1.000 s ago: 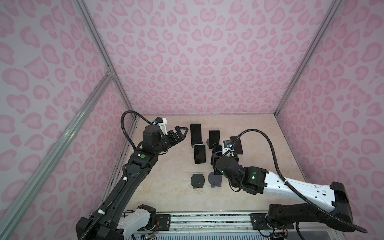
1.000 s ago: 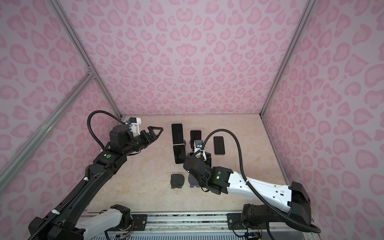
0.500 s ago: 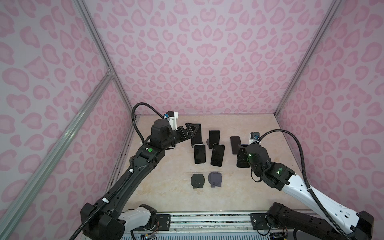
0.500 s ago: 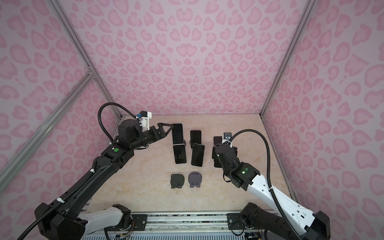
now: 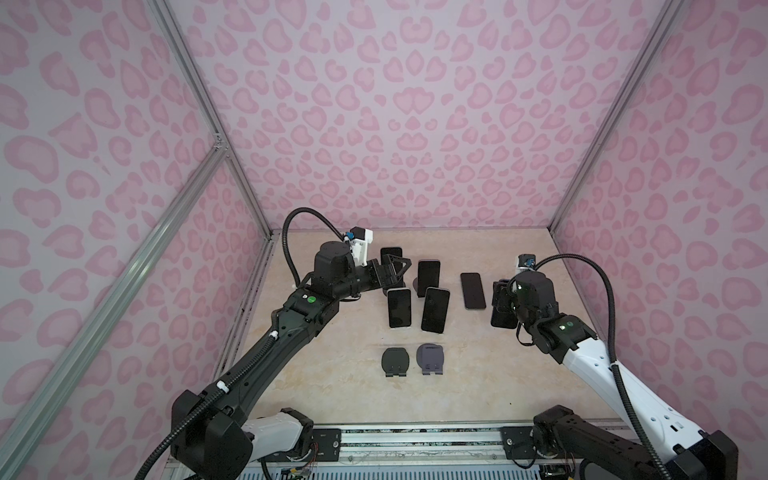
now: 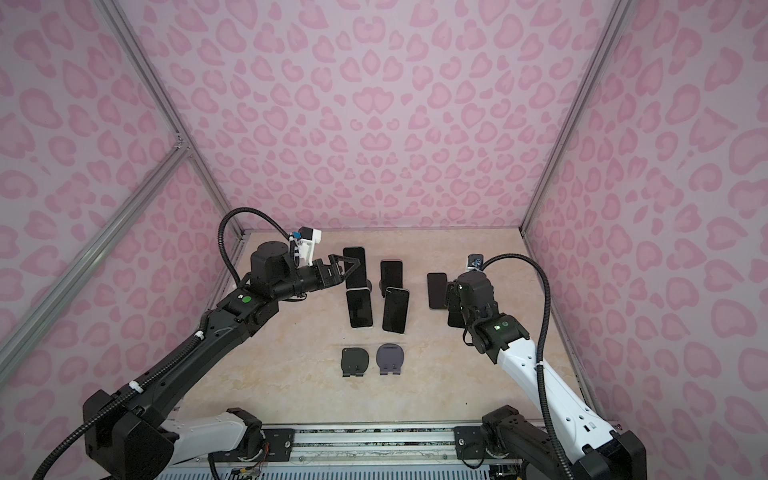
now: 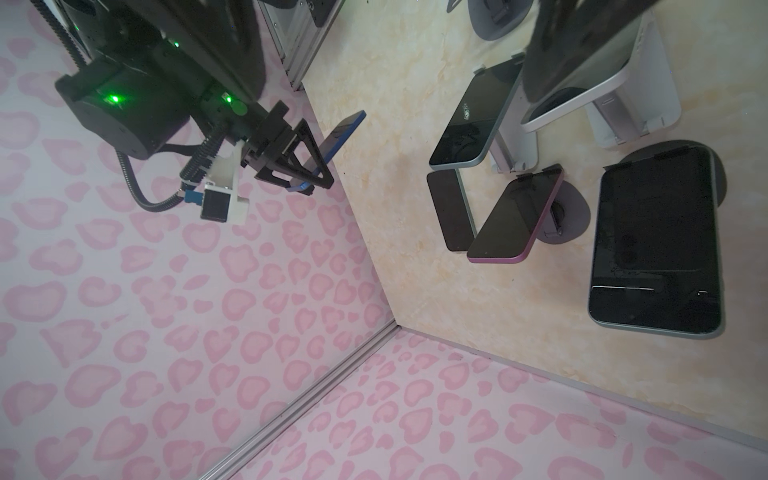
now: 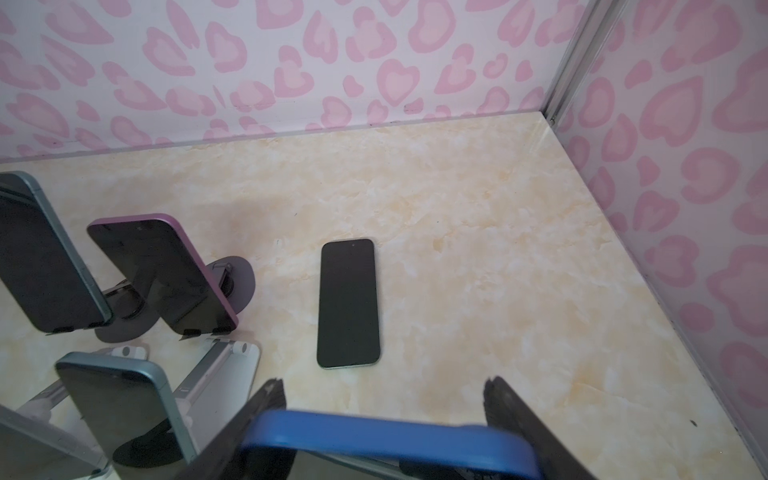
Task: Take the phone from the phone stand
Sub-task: 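Carry the blue-edged phone with the right gripper toward the flat teal-edged phone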
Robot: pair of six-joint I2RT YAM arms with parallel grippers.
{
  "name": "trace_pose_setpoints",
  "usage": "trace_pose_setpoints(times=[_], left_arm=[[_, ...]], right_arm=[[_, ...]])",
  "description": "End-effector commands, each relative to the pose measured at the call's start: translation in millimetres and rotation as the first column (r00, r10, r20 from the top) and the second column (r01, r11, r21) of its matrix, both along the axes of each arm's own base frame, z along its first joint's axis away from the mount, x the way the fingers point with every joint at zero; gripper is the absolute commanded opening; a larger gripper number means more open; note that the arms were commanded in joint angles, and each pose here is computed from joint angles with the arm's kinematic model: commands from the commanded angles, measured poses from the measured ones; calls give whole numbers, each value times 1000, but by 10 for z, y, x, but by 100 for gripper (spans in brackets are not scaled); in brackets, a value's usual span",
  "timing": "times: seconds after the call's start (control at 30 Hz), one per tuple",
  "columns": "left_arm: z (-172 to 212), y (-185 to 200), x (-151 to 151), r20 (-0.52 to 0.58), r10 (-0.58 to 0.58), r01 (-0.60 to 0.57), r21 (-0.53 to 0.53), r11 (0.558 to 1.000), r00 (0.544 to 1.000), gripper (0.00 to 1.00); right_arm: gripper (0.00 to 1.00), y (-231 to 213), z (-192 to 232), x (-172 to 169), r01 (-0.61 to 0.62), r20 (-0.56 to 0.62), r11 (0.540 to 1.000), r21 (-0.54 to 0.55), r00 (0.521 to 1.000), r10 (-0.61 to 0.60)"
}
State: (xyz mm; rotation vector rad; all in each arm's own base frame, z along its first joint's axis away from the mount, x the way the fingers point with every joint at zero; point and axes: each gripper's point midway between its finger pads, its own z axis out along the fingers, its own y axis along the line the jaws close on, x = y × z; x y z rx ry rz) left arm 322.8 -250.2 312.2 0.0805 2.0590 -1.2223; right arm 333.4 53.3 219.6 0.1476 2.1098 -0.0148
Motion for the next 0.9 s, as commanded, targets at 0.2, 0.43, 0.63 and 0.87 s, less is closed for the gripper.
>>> trace_pose_setpoints(times=[0.2, 0.43, 0.63, 0.87], left_arm=[[224, 124, -79, 130, 32, -32, 0, 999, 991, 99], [219, 132, -94, 114, 38, -37, -14, 999, 993, 99], [252, 286, -74, 138, 110, -113, 15, 993, 984, 99], [291, 678, -26, 210, 301, -317, 48, 947, 930, 99]], right_arm=[[63, -149, 96, 231, -58, 50, 998, -34, 997, 60], [63, -340, 60, 418, -17, 39, 999, -42, 999, 18], [63, -405, -85, 697, -8, -31, 999, -34, 999, 7], [63, -415, -177, 885, -29, -81, 996, -86, 996, 22]])
